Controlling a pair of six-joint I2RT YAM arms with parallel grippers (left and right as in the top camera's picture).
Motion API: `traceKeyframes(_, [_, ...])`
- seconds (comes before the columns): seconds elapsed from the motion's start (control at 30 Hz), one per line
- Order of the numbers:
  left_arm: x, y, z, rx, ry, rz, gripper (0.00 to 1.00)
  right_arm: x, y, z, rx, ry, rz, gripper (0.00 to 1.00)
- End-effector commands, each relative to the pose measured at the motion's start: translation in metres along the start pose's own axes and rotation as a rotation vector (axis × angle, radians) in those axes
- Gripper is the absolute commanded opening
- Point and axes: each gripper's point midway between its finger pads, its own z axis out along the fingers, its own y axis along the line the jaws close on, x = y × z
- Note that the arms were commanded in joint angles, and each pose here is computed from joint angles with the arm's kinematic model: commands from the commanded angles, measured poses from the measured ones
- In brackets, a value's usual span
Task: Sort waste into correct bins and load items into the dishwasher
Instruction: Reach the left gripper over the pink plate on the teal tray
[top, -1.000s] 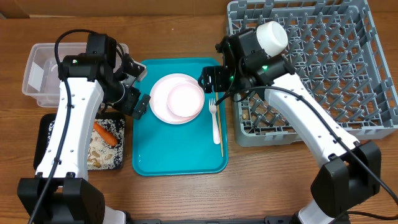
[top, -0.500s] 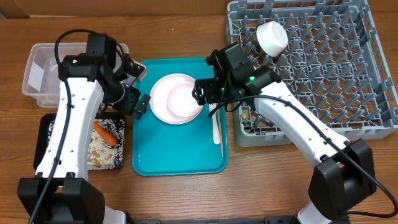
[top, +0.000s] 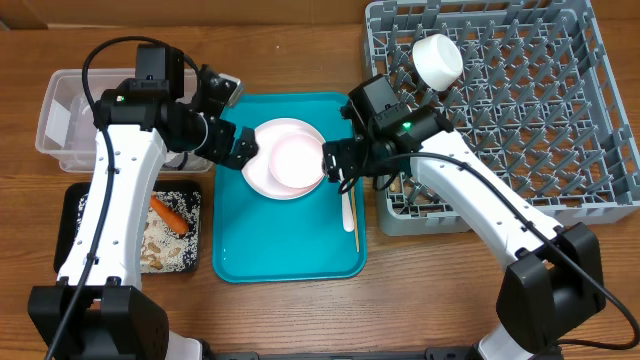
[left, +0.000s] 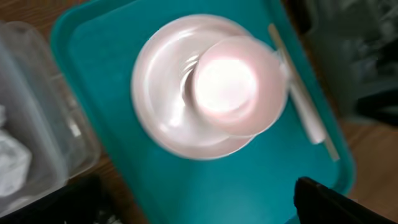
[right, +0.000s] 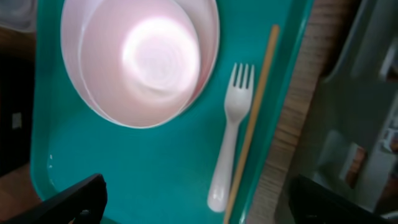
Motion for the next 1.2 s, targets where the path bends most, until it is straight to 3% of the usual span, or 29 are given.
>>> traceKeyframes(0.0, [-0.016, -0.034, -0.011, 0.191, -0.080, -0.072, 1.00, 0.000, -0.015, -0.001, 0.040, 0.007, 0.000, 0.96])
traceKeyframes(0.13, [-0.018, -0.058, -0.015, 0.313, -0.089, -0.075, 1.00, 0.001, -0.020, -0.002, 0.045, 0.014, 0.016, 0.95])
traceKeyframes(0.37, [-0.011, -0.054, -0.010, 0.262, -0.051, -0.077, 1.00, 0.004, -0.009, -0.003, -0.018, 0.034, 0.017, 0.93])
traceKeyframes(0.4, [-0.009, -0.050, -0.009, 0.237, -0.040, -0.078, 0.96, 0.005, -0.008, -0.004, -0.027, 0.036, 0.018, 0.93])
traceKeyframes(0.5, [-0.006, -0.043, -0.007, 0.196, -0.023, -0.105, 0.55, 0.004, -0.008, -0.008, -0.029, 0.025, 0.017, 0.93])
traceKeyframes(0.53, [-0.004, -0.042, -0.005, 0.190, -0.013, -0.134, 0.52, 0.002, -0.007, -0.012, -0.031, 0.014, 0.016, 0.93])
traceKeyframes(0.67, [0.011, -0.029, 0.015, 0.099, 0.039, -0.280, 0.52, -0.008, -0.003, -0.029, -0.046, -0.038, 0.009, 0.93])
traceKeyframes(0.8, [0.027, -0.015, 0.049, -0.019, 0.059, -0.382, 0.62, -0.015, 0.004, -0.049, -0.061, -0.092, -0.004, 0.93])
traceKeyframes(1.17, [0.052, -0.007, 0.109, -0.119, -0.001, -0.453, 0.60, -0.008, 0.005, -0.064, -0.063, -0.097, -0.005, 0.93])
